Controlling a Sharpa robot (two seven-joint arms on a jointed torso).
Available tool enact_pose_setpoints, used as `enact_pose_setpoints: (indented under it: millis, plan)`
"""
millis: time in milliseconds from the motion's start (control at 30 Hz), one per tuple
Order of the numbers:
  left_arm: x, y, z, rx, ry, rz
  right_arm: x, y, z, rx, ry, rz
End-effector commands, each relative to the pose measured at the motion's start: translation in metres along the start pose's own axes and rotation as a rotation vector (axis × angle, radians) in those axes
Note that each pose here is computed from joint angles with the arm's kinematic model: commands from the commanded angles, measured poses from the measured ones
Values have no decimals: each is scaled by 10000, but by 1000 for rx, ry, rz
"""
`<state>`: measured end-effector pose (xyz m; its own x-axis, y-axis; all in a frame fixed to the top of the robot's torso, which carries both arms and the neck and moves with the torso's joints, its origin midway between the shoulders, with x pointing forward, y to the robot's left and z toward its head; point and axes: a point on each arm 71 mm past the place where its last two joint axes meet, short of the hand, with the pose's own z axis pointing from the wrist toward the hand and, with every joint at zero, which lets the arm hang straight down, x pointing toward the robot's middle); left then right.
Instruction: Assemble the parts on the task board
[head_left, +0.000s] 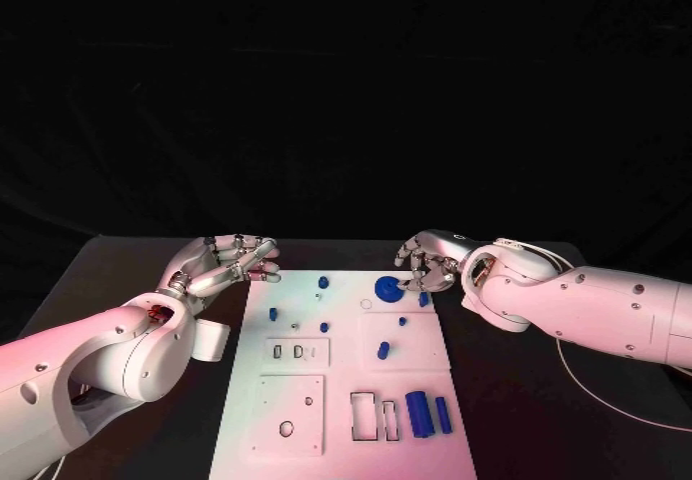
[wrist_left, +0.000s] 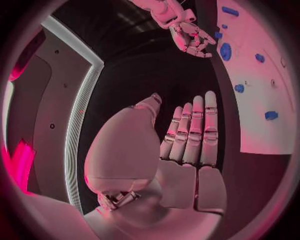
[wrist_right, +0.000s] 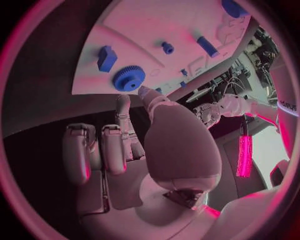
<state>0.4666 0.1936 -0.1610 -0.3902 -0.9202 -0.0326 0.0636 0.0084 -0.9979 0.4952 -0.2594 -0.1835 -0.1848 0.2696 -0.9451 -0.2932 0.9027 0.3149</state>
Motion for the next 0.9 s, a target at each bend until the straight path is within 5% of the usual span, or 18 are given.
enact_pose_setpoints:
  millis: [33, 900]
  plan:
    - [52, 4, 12, -10, 50, 35, 51, 6, 20, 13, 35, 8]
    - [47, 13, 19, -15, 48, 46, 201, 23, 132, 28, 108, -18]
